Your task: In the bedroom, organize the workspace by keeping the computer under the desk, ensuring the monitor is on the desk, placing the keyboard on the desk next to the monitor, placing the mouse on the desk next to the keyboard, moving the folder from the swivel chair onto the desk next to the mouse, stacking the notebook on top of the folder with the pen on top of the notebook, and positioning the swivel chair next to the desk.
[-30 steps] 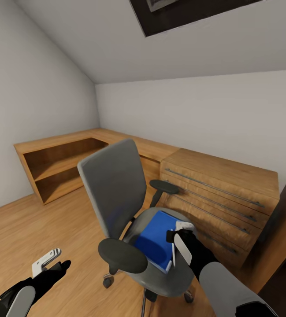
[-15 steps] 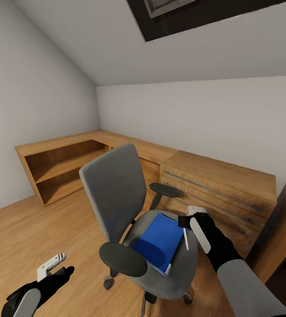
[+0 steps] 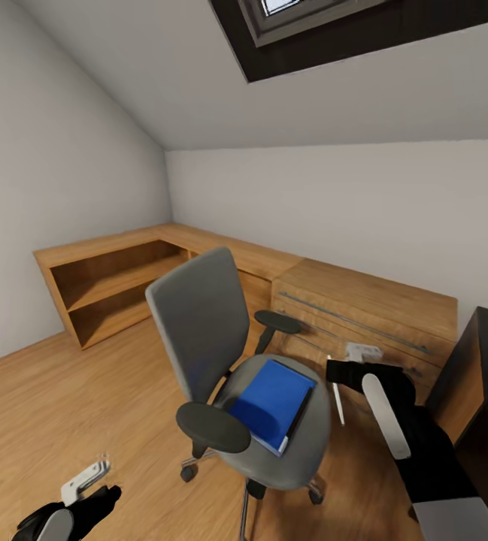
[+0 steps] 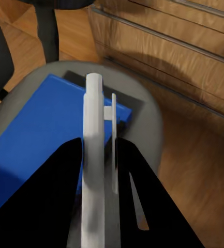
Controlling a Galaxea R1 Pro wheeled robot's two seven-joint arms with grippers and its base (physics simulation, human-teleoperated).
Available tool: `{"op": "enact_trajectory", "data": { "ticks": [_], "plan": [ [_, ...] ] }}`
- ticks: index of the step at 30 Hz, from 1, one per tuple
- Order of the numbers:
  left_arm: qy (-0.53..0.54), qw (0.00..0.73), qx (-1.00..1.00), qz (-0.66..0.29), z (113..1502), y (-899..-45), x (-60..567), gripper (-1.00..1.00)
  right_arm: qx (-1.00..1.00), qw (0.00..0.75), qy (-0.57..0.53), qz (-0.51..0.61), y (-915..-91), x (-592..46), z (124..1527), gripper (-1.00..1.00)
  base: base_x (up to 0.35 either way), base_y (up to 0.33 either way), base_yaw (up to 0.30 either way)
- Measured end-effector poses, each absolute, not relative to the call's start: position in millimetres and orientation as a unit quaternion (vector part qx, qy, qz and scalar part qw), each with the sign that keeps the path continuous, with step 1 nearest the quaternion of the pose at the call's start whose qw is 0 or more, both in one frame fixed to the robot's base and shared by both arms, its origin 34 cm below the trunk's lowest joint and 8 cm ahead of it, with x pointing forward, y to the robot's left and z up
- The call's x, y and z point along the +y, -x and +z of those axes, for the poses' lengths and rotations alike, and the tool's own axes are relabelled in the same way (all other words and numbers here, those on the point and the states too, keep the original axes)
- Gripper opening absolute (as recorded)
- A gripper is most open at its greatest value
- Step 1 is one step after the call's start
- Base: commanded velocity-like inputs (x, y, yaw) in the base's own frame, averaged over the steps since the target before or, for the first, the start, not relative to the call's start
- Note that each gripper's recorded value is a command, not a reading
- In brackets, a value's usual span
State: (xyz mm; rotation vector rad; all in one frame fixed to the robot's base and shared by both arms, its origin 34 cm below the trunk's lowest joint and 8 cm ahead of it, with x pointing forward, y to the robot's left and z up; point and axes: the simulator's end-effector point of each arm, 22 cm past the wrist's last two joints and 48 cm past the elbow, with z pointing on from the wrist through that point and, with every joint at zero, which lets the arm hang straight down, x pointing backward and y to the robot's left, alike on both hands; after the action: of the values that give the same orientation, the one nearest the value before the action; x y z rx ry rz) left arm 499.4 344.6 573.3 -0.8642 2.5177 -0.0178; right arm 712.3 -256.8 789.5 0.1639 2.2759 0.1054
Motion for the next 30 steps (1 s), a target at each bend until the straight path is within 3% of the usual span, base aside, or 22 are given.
{"op": "enact_trajectory", "data": {
  "ticks": [4,7,8,19,30],
  "plan": [
    [0.307,0.210,0.926,0.071,533.0,-462.4,373.6,1.00,0.898,0.433,-0.067,0.045,-715.2,-258.2,813.7,-1.00,-0.001,0.000,0.000],
    [0.292,0.185,0.936,0.069,484.8,-424.7,360.4,1.00,0.894,0.439,-0.071,0.044,-716.9,-262.2,824.2,-1.00,-0.147,0.000,0.000],
    [0.307,0.222,0.920,0.097,478.2,-420.2,375.9,1.00,0.894,0.440,-0.072,0.044,-717.8,-262.0,826.0,-1.00,-0.328,0.000,0.000],
    [0.260,0.222,0.932,0.119,489.8,-412.7,367.5,1.00,0.888,0.446,-0.104,0.041,-720.6,-286.6,851.0,-1.00,-0.228,-0.131,-0.005],
    [0.210,0.201,0.950,0.112,494.4,-399.3,333.9,1.00,0.875,0.457,-0.155,0.041,-720.5,-325.0,881.0,-1.00,-0.011,-0.009,-0.218]
  ]
}}
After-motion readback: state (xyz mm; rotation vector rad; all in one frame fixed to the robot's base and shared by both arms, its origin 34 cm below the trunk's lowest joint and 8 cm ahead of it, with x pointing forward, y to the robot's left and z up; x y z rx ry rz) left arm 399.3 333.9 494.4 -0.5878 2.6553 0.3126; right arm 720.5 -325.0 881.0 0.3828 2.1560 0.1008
